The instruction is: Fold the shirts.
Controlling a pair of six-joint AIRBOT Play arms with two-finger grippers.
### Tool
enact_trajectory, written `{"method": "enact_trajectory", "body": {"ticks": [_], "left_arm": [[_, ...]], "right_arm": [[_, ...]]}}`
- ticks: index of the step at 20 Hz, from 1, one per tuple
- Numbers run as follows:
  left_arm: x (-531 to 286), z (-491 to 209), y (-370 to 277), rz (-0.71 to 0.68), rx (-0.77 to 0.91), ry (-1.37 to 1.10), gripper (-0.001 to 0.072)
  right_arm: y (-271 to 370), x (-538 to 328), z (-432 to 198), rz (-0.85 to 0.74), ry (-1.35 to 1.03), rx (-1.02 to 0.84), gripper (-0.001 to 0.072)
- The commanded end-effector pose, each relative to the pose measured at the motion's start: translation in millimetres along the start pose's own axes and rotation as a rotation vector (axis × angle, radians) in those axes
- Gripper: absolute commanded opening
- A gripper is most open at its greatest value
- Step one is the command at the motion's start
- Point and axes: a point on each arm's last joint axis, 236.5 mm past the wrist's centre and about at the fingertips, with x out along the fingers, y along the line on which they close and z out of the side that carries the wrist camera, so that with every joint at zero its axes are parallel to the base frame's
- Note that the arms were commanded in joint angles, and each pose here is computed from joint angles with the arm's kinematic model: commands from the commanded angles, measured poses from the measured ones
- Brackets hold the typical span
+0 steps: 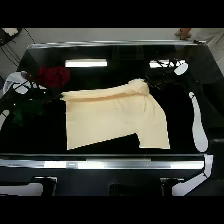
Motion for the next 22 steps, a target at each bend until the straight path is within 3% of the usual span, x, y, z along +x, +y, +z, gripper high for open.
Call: {"method": "enact_trajectory", "body": {"ticks": [1, 2, 5, 7, 11, 14, 17, 21, 22], "left_arm": [[-3, -29, -29, -0.123, -0.126, 0.158, 0.0416], [-15, -39, -32, -0.138, -0.047, 0.221, 0.0517], [-66, -81, 19, 0.027, 0.082, 0.439, 0.0494], [-91, -114, 58, 0.149, 0.066, 0.489, 0.0495], [-83, -212, 65, 0.047, -0.087, 0.548, 0.0493], [-71, -264, 70, 0.013, -0.127, 0.606, 0.0488], [-56, -282, 64, -0.048, -0.166, 0.595, 0.0440], [-41, -286, 67, -0.025, -0.164, 0.577, 0.0440], [-36, -282, 69, -0.009, -0.164, 0.553, 0.0411]], "right_arm": [[8, -9, -7, 0.031, 0.050, -0.011, 0.0483], [10, -30, -4, 0.031, 0.059, -0.061, 0.0538], [-31, -112, 5, -0.051, 0.094, -0.093, 0.0556], [-81, -161, -15, -0.150, 0.206, -0.031, 0.0549], [-163, -219, -57, -0.352, 0.402, 0.091, 0.0550], [-169, -226, -64, -0.364, 0.426, 0.143, 0.0550], [-165, -220, -62, -0.363, 0.419, 0.125, 0.0550], [-168, -211, -52, -0.364, 0.371, 0.115, 0.0550], [-170, -208, -51, -0.364, 0.369, 0.117, 0.0549]]}}
